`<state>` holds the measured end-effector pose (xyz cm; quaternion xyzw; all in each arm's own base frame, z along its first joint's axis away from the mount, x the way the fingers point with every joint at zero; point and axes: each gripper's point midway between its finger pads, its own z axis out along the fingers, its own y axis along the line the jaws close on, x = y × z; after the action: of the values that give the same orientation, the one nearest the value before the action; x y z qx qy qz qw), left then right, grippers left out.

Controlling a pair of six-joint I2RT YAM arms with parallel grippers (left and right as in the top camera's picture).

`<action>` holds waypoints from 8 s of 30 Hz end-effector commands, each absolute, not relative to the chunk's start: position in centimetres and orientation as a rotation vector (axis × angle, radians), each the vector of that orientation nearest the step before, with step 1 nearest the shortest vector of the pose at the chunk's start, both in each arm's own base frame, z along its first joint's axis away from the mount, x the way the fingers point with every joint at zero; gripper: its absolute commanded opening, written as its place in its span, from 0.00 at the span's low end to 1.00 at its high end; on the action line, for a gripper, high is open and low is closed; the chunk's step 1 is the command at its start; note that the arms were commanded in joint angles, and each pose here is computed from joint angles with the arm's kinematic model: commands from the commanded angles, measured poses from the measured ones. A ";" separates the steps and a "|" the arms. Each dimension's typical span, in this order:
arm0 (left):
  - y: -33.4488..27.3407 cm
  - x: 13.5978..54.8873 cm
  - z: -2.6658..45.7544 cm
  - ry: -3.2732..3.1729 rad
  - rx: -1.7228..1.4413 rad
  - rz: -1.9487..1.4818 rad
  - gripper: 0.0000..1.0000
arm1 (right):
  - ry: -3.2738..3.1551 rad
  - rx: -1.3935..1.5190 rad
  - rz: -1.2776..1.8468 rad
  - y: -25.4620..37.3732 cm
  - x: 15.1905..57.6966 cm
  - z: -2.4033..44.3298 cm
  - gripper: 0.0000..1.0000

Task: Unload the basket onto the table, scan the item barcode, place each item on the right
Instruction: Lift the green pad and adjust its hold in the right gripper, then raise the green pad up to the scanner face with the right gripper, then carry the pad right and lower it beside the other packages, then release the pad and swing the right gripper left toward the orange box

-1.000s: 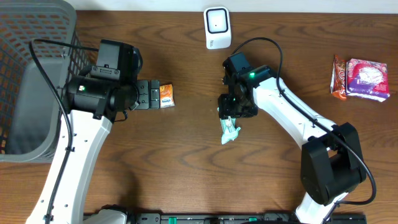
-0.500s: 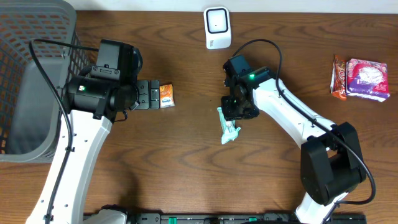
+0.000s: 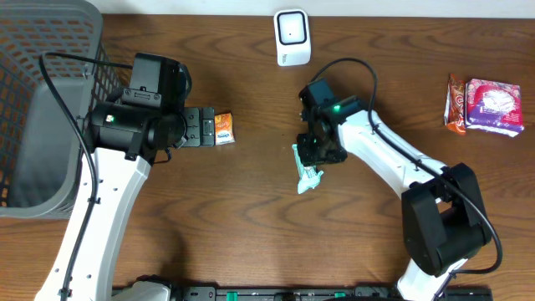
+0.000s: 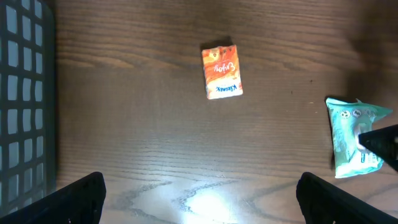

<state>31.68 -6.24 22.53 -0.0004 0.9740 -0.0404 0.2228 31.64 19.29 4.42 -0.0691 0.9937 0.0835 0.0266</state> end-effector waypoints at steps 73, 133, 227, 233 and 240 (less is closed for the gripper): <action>-6.1 31.5 22.6 2.690 -0.005 -0.100 0.98 | 2.447 -0.069 0.454 22.6 46.1 15.2 0.01; -6.1 31.5 22.6 2.690 -0.005 -0.100 0.98 | 2.734 0.203 -0.178 -5.5 53.5 14.3 0.01; -6.1 31.5 22.6 2.690 -0.005 -0.100 0.98 | 2.705 -0.390 0.687 21.8 43.9 18.7 0.99; -6.1 31.5 22.6 2.690 -0.005 -0.100 0.98 | 2.699 -0.506 0.674 25.3 42.1 18.6 0.99; -6.1 31.5 22.6 2.690 -0.005 -0.100 0.98 | 2.675 -0.559 0.617 27.0 41.7 18.5 0.99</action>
<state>31.68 -6.24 22.53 -0.0004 0.9740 -0.0404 0.2228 41.75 26.66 18.51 -0.1970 0.9391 0.2292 0.1634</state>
